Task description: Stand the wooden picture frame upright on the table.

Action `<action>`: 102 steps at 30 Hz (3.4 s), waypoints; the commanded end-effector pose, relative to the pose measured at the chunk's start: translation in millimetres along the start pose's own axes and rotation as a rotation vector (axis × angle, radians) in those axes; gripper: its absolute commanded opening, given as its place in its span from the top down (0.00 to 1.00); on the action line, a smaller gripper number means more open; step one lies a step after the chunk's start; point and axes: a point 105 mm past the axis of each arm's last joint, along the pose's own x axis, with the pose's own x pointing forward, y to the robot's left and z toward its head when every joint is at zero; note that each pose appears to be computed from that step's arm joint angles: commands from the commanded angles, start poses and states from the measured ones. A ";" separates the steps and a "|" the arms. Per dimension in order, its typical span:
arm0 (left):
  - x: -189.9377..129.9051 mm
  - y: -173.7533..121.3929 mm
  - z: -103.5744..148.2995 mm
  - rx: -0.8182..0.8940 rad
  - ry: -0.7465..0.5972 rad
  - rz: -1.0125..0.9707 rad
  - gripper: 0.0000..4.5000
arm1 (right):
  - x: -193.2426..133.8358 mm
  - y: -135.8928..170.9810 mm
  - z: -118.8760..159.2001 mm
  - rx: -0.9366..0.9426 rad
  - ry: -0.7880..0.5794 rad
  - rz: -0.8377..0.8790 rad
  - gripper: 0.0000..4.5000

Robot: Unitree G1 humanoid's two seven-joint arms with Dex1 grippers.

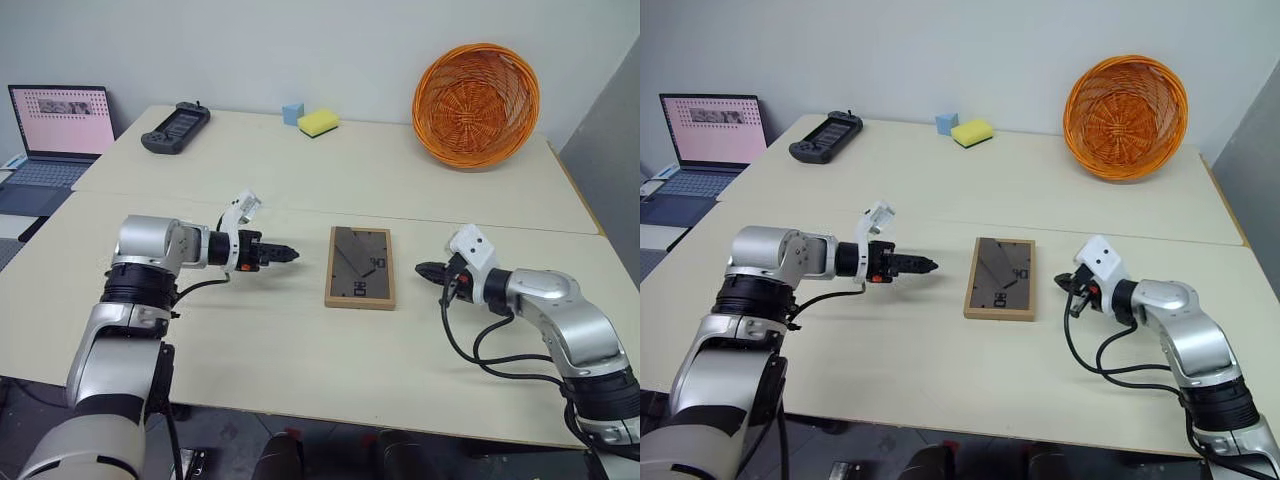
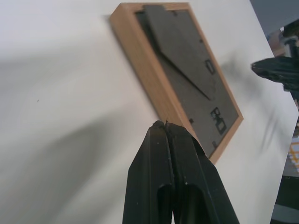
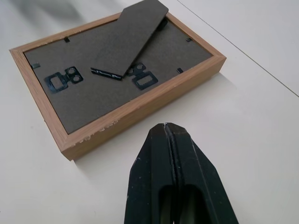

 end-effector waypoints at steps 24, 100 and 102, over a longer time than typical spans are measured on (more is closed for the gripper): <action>2.2 -24.6 9.7 -0.026 0.032 -0.119 0.01 | -4.3 10.0 -3.5 0.013 -0.010 -0.021 1.00; 43.1 -39.8 -19.8 -0.261 0.072 -0.183 0.01 | 39.5 34.7 -14.6 0.230 -0.044 -0.078 1.00; 43.5 -39.5 -19.4 -0.262 0.069 -0.183 0.01 | 43.1 35.0 -7.6 0.233 -0.058 -0.076 1.00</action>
